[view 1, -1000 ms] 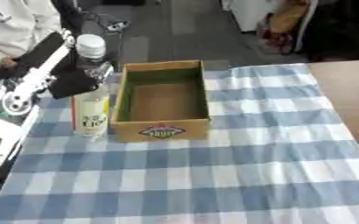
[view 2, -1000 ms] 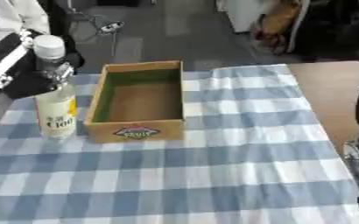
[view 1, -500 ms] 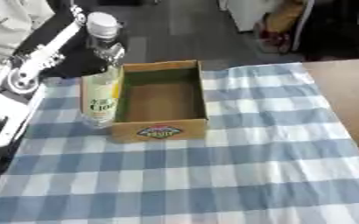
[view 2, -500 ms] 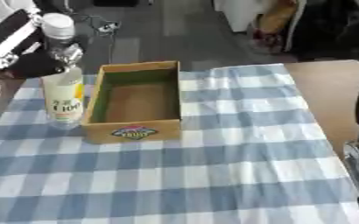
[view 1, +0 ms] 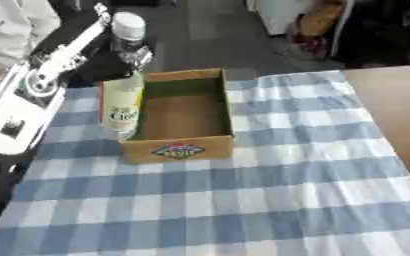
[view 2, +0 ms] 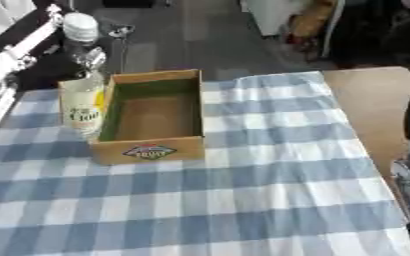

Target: Pick up objects on the table and place them in the box.

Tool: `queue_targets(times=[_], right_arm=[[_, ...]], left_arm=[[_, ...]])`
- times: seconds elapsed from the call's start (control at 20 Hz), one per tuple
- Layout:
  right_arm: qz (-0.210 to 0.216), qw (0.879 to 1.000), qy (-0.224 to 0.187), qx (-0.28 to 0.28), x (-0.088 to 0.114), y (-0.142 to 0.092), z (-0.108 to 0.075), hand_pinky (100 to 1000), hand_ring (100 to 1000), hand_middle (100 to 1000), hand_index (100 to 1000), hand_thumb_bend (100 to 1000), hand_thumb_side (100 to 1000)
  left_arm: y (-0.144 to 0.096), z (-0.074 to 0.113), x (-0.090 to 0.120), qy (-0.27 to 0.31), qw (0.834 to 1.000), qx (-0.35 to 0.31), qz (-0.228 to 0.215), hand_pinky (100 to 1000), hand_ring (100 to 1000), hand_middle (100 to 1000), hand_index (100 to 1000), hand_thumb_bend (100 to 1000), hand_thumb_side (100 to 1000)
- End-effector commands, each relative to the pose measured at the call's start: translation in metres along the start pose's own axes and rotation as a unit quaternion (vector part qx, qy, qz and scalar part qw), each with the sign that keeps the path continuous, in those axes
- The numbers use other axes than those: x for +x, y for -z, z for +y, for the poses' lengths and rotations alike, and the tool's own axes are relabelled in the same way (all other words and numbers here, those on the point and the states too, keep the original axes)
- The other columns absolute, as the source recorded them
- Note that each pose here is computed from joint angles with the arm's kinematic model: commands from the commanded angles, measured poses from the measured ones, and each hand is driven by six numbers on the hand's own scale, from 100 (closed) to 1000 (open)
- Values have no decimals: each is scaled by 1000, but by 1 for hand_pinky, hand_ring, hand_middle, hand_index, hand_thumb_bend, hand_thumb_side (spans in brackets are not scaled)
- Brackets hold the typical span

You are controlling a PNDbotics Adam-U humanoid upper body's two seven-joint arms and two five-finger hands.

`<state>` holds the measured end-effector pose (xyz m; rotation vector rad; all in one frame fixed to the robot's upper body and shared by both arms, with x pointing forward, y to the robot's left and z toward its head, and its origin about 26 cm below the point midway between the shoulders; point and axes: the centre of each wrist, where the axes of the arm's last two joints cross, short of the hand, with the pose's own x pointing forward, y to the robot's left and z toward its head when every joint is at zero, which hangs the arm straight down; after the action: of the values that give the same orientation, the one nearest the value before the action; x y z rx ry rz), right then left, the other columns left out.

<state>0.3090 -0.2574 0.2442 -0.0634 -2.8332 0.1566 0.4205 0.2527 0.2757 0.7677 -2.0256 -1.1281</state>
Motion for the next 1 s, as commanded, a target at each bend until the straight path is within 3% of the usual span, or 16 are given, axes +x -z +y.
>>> queue_targets(times=[0.05, 0.3, 0.7, 0.75, 0.8, 1.0], right_arm=[[-16, 1000, 5, 5, 5, 8, 1, 479, 524, 553, 760, 100, 955], [-19, 1000, 11, 5, 5, 10, 2, 479, 526, 554, 759, 100, 954], [-28, 999, 26, 6, 7, 16, 8, 479, 526, 555, 760, 100, 953], [-29, 999, 28, 6, 7, 17, 8, 479, 526, 555, 760, 100, 953], [-29, 999, 29, 6, 7, 17, 9, 479, 527, 555, 760, 100, 953], [-33, 999, 32, 6, 7, 20, 10, 479, 528, 556, 759, 100, 952]], left_arm=[[10, 9, 1, 13, 1000, 18, -16, 100, 100, 100, 281, 100, 604], [26, 5, -3, 37, 999, 28, -27, 100, 100, 100, 276, 100, 606], [39, -15, -30, 72, 996, 57, -22, 100, 100, 101, 283, 100, 611], [39, -17, -34, 76, 995, 59, -19, 100, 100, 101, 283, 100, 494], [40, -20, -37, 81, 995, 59, -16, 100, 100, 104, 284, 100, 613], [41, -29, -49, 95, 994, 56, -3, 100, 100, 120, 304, 100, 622]])
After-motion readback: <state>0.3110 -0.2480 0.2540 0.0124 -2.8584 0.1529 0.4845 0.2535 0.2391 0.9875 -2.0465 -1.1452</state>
